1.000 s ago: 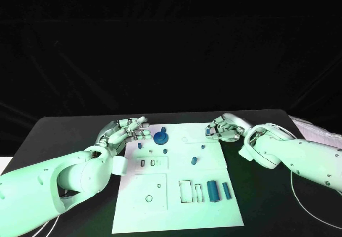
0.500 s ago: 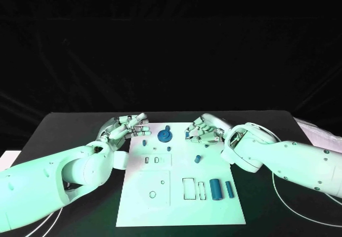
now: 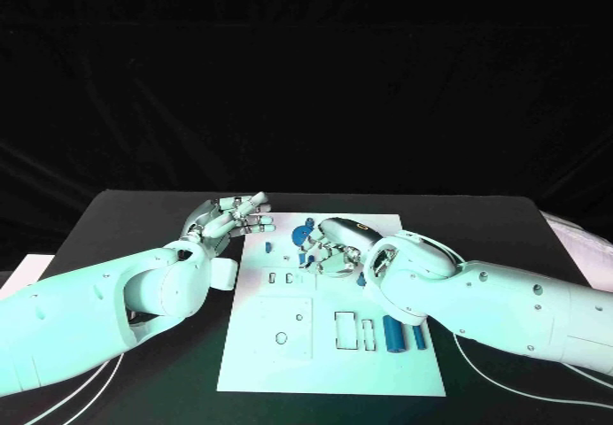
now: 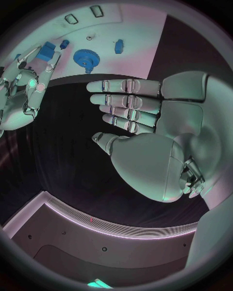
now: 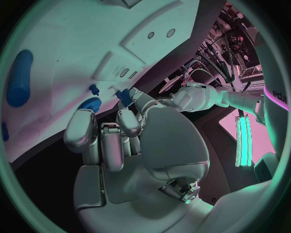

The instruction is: Assemble the parts on the task board

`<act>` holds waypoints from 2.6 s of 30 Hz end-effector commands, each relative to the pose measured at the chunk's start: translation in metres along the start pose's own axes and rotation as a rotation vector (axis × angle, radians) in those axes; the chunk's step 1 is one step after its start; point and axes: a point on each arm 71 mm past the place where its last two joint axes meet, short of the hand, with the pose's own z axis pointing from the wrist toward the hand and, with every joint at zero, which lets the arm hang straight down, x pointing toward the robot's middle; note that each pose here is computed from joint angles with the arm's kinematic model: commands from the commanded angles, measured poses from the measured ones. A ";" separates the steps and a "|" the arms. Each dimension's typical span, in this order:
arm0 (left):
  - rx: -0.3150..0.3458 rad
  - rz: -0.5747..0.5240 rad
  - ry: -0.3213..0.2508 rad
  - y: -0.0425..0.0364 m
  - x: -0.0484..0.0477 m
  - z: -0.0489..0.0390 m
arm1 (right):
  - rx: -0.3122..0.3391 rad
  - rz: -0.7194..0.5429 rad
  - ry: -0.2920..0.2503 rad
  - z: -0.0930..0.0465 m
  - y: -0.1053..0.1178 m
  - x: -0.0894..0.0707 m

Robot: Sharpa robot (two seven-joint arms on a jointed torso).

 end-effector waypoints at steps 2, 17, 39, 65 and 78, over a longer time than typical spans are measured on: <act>0.015 -0.014 0.016 -0.0010 0.0030 0.0002 | 0.027 -0.069 0.023 0.003 -0.001 0.010; 0.010 -0.022 0.029 -0.0003 0.0077 0.0002 | 0.033 -0.074 0.067 0.006 -0.001 0.027; 0.004 -0.028 0.039 0.0000 0.0101 -0.0003 | 0.025 -0.135 0.105 0.006 0.000 0.033; -0.007 -0.031 0.046 0.0012 0.0103 -0.0004 | 0.035 -0.137 0.107 0.005 0.000 0.038; -0.020 -0.010 0.069 0.0028 0.0112 -0.0003 | -0.041 -0.103 -0.165 -0.006 0.009 0.023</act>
